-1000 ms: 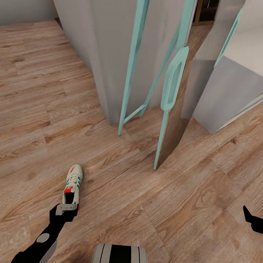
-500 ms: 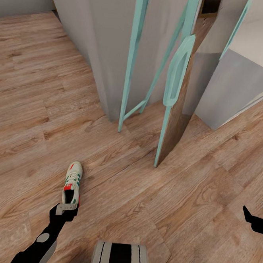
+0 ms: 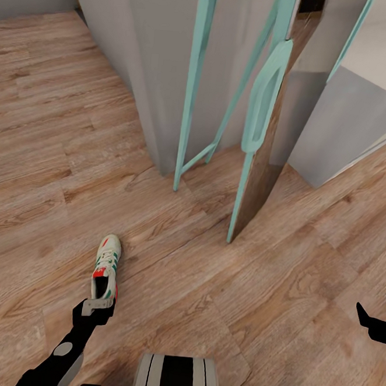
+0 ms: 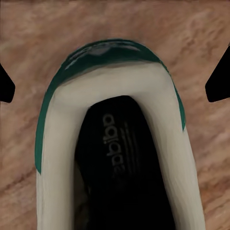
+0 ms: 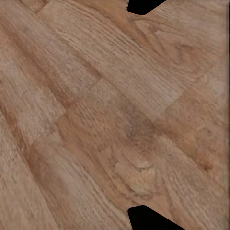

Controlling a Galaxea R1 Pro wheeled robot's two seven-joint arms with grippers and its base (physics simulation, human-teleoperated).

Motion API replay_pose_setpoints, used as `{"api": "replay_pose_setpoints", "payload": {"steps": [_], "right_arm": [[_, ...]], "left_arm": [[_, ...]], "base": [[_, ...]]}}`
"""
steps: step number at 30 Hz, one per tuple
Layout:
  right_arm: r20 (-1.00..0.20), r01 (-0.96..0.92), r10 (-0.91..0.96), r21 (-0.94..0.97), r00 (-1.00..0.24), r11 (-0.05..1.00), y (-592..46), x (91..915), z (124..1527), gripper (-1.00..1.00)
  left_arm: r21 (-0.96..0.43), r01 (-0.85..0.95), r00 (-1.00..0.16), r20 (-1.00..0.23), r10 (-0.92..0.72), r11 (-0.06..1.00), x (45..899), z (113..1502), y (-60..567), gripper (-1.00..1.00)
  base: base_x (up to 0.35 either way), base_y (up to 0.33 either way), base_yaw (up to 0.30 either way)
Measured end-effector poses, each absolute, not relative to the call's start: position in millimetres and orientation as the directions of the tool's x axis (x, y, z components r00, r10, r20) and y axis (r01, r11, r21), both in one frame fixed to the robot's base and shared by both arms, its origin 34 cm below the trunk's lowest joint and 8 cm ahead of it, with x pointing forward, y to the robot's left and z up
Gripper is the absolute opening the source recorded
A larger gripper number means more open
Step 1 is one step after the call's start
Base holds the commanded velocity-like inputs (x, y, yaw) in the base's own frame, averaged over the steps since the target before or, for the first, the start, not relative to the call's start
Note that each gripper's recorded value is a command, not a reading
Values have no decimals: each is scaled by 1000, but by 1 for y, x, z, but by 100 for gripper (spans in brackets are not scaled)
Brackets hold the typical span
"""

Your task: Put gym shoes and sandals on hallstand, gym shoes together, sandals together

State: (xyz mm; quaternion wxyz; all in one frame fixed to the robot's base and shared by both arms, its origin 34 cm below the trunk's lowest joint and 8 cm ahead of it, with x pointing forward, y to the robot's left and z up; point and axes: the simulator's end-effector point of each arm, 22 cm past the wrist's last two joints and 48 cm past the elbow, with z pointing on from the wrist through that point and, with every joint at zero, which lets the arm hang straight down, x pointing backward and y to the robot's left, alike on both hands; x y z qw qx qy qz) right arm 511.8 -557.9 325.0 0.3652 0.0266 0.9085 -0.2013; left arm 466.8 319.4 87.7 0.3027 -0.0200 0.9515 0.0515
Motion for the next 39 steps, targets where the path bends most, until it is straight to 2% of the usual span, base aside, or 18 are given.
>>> {"api": "replay_pose_setpoints", "payload": {"steps": [39], "right_arm": [[-667,193,-99,-349,-738,917,-558,510,321,100]], "left_arm": [[92,-77,-819,-574,-11,993,465,85,323,100]], "base": [[15,0,0]]}}
